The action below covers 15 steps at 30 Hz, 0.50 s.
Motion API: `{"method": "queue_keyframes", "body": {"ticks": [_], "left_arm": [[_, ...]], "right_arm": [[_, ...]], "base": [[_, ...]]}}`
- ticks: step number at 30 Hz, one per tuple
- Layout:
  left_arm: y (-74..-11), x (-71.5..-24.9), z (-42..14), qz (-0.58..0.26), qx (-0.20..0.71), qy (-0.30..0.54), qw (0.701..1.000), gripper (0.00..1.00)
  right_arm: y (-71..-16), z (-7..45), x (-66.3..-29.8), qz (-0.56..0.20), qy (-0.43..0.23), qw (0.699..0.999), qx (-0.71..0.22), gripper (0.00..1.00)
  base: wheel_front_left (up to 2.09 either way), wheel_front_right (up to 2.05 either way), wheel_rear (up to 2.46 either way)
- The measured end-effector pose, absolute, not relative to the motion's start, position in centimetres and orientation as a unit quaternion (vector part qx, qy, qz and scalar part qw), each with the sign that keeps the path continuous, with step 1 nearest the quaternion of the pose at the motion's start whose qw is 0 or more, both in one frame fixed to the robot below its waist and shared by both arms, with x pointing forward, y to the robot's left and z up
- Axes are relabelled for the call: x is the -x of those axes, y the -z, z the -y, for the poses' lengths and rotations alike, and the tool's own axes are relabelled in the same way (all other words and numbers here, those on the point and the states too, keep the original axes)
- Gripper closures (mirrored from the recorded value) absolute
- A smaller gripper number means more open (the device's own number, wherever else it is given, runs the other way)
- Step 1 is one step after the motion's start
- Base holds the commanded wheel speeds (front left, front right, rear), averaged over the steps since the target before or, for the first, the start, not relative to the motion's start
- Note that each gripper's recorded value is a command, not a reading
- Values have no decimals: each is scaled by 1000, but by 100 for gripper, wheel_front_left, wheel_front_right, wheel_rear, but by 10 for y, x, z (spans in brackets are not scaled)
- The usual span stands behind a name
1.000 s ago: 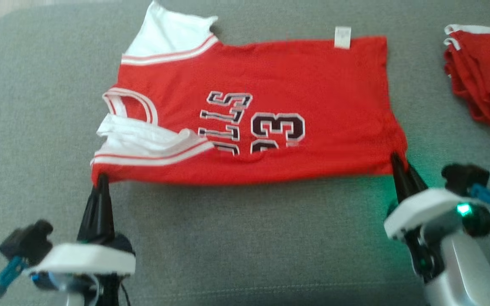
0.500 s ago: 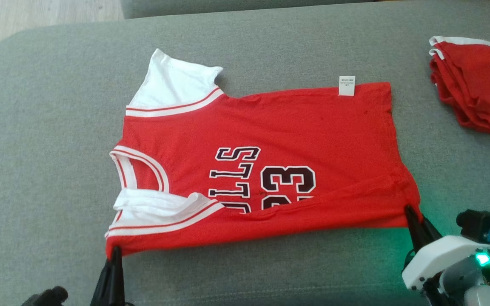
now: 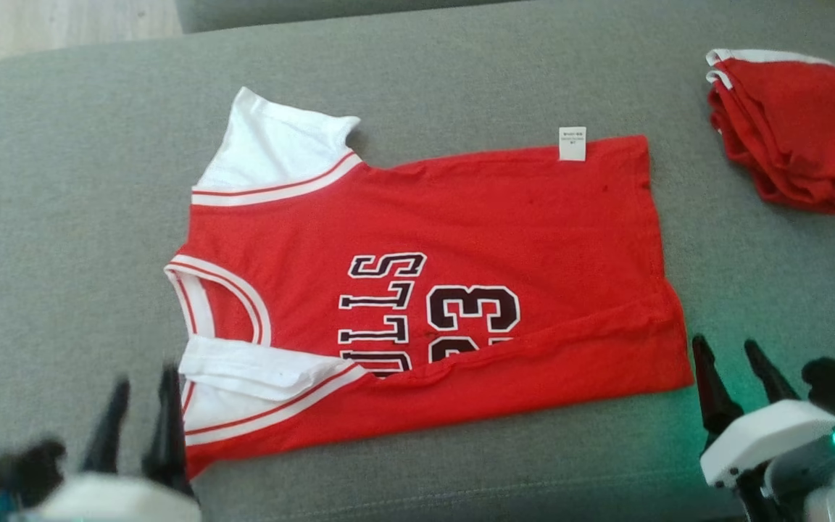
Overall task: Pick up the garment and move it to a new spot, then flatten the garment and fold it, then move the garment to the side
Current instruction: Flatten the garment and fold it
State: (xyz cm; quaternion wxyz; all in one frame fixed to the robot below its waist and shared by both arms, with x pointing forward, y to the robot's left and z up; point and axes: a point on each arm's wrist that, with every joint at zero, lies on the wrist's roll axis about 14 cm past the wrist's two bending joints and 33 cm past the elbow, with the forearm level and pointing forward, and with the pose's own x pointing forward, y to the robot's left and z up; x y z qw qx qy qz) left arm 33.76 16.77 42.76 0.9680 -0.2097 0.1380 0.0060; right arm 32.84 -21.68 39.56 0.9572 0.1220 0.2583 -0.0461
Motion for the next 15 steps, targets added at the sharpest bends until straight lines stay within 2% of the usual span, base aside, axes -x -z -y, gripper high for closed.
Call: {"method": "queue_keyframes", "body": {"ticks": [6, 11, 15], "left_arm": [[-468, -415, -152, -96, 130, 88, 983, 0], [-478, -478, -137, -110, 70, 157, 979, 0], [-471, -524, -134, -141, 43, 177, 973, 0]], "right_arm": [[-418, 203, -363, -212, 16, 972, -101, 0], [-438, 180, -411, -169, -27, 981, -88, 0], [-434, 170, -435, -163, -46, 982, -80, 0]], "base": [[0, 0, 0], [0, 0, 0], [0, 0, 0]]}}
